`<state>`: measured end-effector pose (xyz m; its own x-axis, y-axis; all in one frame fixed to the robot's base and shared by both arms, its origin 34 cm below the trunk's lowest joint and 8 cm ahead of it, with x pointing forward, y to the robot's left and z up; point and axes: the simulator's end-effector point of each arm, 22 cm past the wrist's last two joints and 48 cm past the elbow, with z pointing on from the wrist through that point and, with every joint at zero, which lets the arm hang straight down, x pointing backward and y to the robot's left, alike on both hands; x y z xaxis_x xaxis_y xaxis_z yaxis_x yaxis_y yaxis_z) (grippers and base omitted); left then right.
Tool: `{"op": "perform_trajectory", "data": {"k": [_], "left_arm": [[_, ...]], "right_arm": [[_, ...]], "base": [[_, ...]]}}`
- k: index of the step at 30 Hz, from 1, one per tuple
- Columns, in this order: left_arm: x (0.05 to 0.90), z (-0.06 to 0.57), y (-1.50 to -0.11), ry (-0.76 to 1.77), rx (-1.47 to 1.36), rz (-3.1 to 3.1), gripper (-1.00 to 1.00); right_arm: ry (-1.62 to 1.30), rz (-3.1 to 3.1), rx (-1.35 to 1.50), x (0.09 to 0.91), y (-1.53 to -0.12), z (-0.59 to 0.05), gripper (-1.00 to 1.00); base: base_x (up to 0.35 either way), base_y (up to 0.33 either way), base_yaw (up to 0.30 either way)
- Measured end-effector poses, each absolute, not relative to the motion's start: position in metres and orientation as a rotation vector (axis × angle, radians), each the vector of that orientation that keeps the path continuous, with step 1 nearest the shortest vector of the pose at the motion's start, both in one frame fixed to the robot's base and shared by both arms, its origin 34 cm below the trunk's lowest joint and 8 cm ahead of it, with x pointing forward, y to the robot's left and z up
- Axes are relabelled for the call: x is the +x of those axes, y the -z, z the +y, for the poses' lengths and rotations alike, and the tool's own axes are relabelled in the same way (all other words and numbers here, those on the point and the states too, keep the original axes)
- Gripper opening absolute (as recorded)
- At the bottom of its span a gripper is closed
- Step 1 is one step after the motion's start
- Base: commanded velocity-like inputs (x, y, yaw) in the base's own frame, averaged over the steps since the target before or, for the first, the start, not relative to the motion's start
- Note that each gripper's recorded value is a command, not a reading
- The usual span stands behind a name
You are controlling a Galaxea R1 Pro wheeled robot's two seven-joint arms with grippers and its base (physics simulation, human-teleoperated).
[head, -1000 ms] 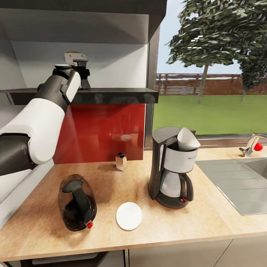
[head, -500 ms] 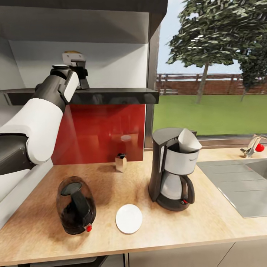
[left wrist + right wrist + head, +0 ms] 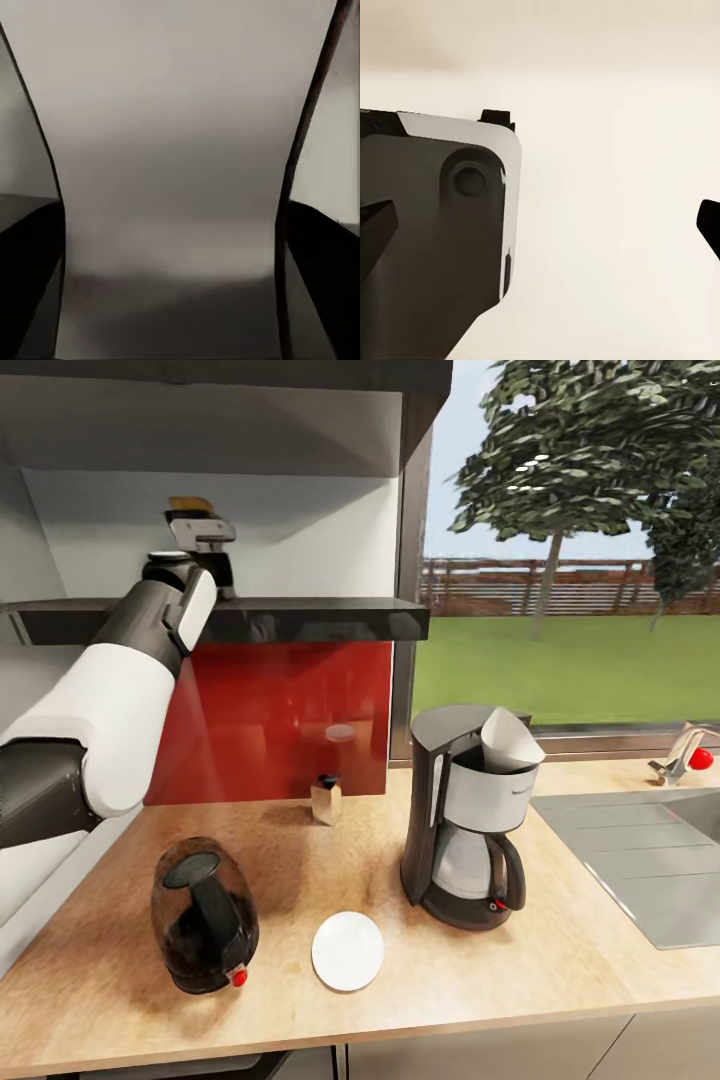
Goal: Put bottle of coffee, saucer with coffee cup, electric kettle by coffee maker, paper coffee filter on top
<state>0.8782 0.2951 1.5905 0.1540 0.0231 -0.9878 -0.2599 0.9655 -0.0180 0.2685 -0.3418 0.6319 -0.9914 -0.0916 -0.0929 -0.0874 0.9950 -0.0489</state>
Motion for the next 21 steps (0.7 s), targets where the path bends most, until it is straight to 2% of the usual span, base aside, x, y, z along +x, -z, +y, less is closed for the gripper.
{"op": "perform_trajectory", "data": {"k": [21], "left_arm": [[0.869,0.293,-1.610,-0.195,-0.202,1.359,-1.00]], "right_arm": [[0.066,3.043,-0.137,0.267,-0.632,-0.340,1.00]], "base": [[0.000,0.000,0.000]]}}
